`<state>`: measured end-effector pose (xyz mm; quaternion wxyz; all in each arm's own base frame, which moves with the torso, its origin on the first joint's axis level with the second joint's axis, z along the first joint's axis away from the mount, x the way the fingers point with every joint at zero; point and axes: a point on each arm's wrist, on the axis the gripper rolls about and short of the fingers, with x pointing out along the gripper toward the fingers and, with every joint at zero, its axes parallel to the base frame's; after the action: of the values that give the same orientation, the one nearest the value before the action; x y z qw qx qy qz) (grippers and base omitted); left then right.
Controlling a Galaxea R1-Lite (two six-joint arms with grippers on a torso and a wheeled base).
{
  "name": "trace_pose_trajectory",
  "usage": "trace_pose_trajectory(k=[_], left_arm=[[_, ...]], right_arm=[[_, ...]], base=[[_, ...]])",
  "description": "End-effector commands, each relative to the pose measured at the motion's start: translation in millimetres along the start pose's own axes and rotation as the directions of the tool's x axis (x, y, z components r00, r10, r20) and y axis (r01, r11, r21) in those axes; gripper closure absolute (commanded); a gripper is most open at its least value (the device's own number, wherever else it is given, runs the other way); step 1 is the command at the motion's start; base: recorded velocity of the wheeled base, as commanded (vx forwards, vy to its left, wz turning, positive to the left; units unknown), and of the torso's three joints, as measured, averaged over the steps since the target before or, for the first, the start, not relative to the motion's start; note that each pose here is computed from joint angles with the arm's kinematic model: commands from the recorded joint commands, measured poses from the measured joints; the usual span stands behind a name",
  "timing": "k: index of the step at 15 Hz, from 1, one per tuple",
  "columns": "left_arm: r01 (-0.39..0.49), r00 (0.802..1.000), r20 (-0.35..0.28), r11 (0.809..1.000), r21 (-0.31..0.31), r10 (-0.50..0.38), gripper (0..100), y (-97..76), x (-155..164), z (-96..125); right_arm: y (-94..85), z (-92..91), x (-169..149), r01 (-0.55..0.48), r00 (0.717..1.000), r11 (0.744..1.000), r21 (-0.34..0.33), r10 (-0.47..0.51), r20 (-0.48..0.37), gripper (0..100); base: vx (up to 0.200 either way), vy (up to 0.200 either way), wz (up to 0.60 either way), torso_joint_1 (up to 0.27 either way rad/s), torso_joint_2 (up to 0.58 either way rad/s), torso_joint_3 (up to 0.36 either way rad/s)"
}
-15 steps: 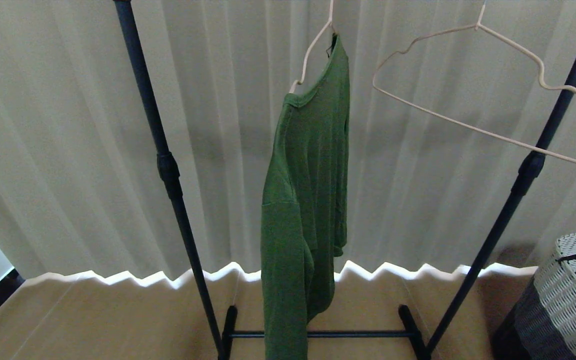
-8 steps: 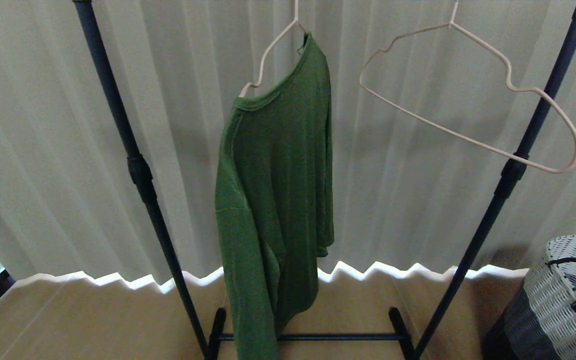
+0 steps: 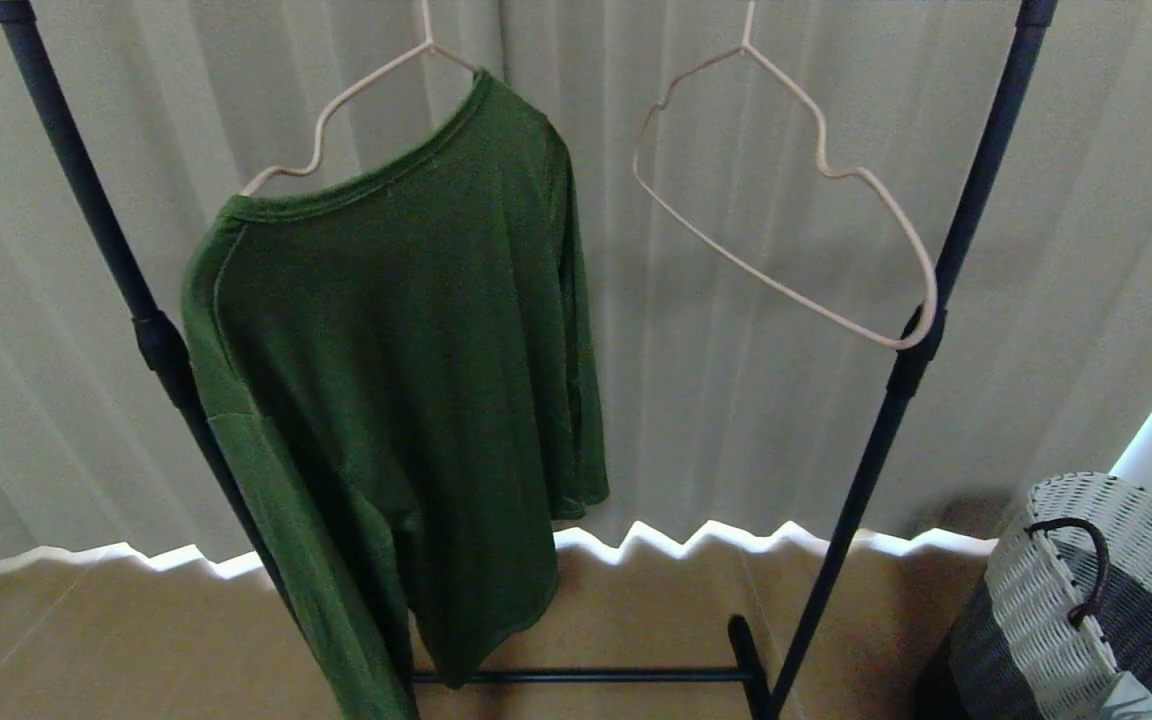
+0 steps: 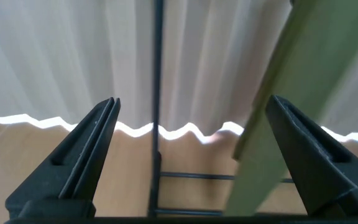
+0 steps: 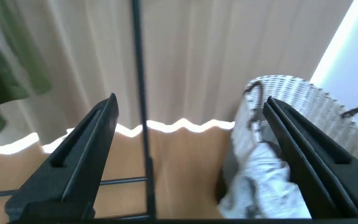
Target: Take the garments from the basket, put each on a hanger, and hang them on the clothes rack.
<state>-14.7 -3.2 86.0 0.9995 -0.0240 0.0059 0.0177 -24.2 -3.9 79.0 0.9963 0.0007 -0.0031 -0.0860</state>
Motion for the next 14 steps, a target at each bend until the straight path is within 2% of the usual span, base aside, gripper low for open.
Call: trace_pose_trajectory(k=[1,6,14], left_arm=[[0.0,1.0,-0.003,1.0,-0.001,0.0,0,0.0,0.2,0.0],[0.0,1.0,-0.003,1.0,-0.001,0.0,0,0.0,0.2,0.0],[0.003,1.0,-0.006,1.0,0.008,-0.003,0,0.0,0.3,-0.2]], right_arm=[[-0.1,-0.1,-0.1,0.001,1.0,1.0,0.001,-0.001,0.001,0],[0.0,-0.1,-0.1,0.0,1.0,1.0,-0.001,0.0,0.001,0],[-0.1,-0.1,-0.1,0.003,1.0,1.0,0.006,-0.003,0.001,0]], base=[[0.0,-0.2,0.0,0.002,0.0,0.012],[0.0,-0.2,0.0,0.003,0.0,0.003],[0.0,0.0,0.0,0.0,0.0,0.0]])
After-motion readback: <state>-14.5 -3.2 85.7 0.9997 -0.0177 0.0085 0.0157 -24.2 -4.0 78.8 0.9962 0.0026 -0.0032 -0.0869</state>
